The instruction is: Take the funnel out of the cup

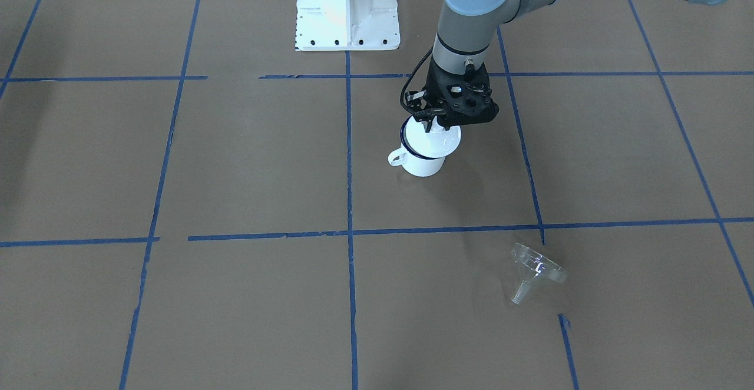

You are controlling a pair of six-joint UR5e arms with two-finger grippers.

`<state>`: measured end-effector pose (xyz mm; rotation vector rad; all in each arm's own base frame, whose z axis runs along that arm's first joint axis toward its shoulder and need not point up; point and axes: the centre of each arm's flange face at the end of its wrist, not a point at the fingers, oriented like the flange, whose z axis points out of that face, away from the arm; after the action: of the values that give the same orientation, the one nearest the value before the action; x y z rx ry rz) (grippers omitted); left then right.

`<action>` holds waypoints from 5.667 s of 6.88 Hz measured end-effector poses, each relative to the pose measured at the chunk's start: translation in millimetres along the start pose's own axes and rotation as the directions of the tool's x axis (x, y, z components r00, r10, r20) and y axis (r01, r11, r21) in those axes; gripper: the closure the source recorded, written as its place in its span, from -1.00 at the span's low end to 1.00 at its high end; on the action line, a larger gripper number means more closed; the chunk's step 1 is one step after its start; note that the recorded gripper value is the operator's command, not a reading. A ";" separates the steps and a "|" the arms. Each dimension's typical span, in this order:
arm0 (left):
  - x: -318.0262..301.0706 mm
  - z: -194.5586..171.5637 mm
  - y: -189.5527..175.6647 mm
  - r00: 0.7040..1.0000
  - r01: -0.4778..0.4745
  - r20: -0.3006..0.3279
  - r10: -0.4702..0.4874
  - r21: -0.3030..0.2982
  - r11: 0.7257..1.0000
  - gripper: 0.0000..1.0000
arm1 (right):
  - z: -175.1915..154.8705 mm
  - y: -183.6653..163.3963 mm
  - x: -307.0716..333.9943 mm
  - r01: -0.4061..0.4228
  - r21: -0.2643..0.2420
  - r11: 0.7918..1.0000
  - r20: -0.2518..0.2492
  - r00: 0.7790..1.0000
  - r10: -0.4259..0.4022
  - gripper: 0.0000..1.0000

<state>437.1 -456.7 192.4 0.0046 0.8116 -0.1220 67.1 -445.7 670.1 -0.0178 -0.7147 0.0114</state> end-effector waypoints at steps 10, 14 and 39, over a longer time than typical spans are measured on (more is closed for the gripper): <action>-0.7 9.6 -0.7 1.000 -0.011 -0.005 0.011 -0.002 1.000 1.00 | -0.1 -0.2 -0.1 0.000 0.000 1.000 0.000 1.000 0.000 -1.00; 0.2 9.9 1.4 1.000 -0.015 -0.011 0.015 -0.003 1.000 1.00 | -0.3 -0.1 -0.3 0.001 0.001 1.000 0.000 1.000 -0.001 -1.00; 20.8 31.7 -4.5 0.994 -0.059 -0.092 0.061 0.019 0.998 -1.00 | 0.0 0.1 0.0 0.000 0.000 1.000 0.000 1.000 0.000 -1.00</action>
<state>473.7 -464.9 199.4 0.0504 0.9019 -0.0718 67.1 -445.6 670.2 -0.0179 -0.7147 0.0113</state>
